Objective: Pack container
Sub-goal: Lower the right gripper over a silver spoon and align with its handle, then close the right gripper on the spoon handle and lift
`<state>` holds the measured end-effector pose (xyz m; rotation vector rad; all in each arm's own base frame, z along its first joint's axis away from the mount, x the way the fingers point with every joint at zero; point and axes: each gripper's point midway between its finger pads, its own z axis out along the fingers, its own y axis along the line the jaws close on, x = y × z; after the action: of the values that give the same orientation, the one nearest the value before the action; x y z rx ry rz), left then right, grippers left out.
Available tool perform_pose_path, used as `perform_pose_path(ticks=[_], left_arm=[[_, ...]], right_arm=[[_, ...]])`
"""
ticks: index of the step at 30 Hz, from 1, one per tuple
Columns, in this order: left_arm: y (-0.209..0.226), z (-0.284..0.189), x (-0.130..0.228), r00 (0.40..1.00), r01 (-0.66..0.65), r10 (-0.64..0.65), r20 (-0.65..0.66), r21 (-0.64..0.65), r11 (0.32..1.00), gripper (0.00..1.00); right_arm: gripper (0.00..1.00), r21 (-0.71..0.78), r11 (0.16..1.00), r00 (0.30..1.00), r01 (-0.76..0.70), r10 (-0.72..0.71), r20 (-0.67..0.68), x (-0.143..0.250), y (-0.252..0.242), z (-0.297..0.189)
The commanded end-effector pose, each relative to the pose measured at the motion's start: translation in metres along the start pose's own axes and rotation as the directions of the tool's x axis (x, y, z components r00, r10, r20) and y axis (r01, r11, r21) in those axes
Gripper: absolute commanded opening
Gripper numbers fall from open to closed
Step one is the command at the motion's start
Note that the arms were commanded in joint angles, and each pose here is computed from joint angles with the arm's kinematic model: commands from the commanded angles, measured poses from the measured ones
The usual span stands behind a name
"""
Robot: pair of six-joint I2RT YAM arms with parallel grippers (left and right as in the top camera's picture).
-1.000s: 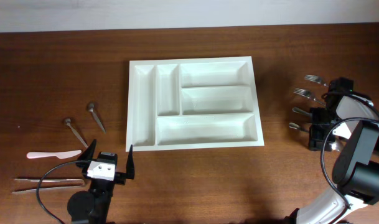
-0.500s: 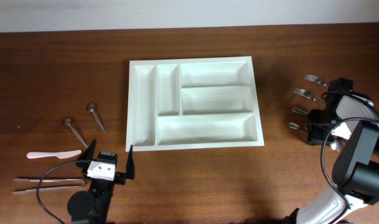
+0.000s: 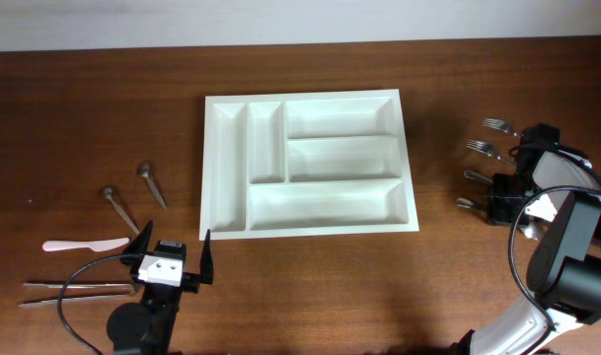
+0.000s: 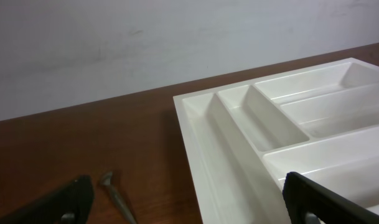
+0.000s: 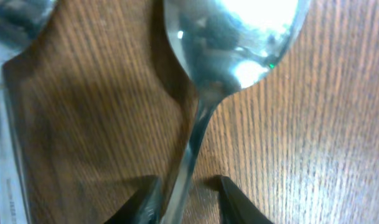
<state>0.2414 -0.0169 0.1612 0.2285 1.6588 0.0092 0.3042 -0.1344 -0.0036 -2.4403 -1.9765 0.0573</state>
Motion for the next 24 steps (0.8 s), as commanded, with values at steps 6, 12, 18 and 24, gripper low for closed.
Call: perform_pose_path(ticks=[6,12,18,24], left_arm=[[0.002,0.0,0.002,1.0,-0.009,0.009,0.001,-0.01,1.0,0.99],[0.002,0.0,0.002,1.0,-0.009,0.009,0.001,-0.01,1.0,0.99],[0.002,0.0,0.002,1.0,-0.009,0.009,0.001,-0.01,1.0,0.99],[0.002,0.0,0.002,1.0,-0.009,0.009,0.001,-0.01,1.0,0.99]], right_arm=[[0.21,0.122,0.993,1.0,-0.004,0.002,0.015,-0.002,-0.03,0.02],[0.13,0.148,0.987,0.996,0.058,-0.067,0.056,-0.01,-0.035,0.018],[0.04,0.186,0.972,0.98,0.141,-0.163,0.11,-0.023,-0.039,0.016],[0.04,0.197,0.969,0.977,0.152,-0.178,0.12,-0.025,-0.041,0.016]])
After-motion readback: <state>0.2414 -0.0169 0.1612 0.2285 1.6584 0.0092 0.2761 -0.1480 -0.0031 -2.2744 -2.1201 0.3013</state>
